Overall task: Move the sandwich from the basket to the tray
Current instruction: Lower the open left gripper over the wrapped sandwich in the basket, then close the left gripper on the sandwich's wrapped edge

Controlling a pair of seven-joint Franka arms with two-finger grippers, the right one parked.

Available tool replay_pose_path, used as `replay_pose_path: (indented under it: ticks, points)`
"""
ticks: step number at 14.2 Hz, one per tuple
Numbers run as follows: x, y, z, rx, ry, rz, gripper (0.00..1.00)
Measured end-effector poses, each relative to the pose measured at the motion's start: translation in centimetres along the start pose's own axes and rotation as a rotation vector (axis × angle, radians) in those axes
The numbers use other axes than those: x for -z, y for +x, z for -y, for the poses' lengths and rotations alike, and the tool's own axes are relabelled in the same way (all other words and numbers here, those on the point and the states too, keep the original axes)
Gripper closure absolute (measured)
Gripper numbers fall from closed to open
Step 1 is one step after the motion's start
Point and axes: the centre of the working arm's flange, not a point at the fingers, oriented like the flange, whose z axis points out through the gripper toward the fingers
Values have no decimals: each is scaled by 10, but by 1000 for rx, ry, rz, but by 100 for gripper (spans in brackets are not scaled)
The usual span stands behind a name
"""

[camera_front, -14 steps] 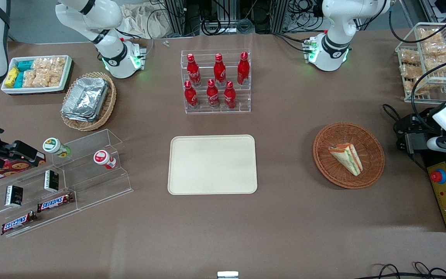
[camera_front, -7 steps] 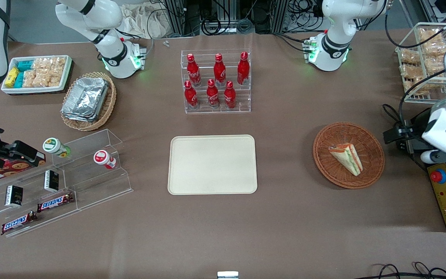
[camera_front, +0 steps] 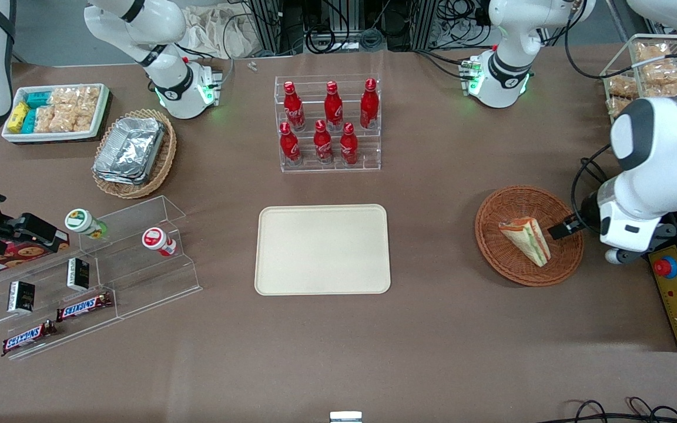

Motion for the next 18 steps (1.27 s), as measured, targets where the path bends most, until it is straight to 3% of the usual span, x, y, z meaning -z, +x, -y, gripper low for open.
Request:
replay_pose_path:
  ticks: [5,10,18]
  points:
    - [-66,-20,13,232,-40,-47,0]
    - [-101,-33,24,265,-21,-20,0]
    - [-141,-35,29,276,-38,-29,0]
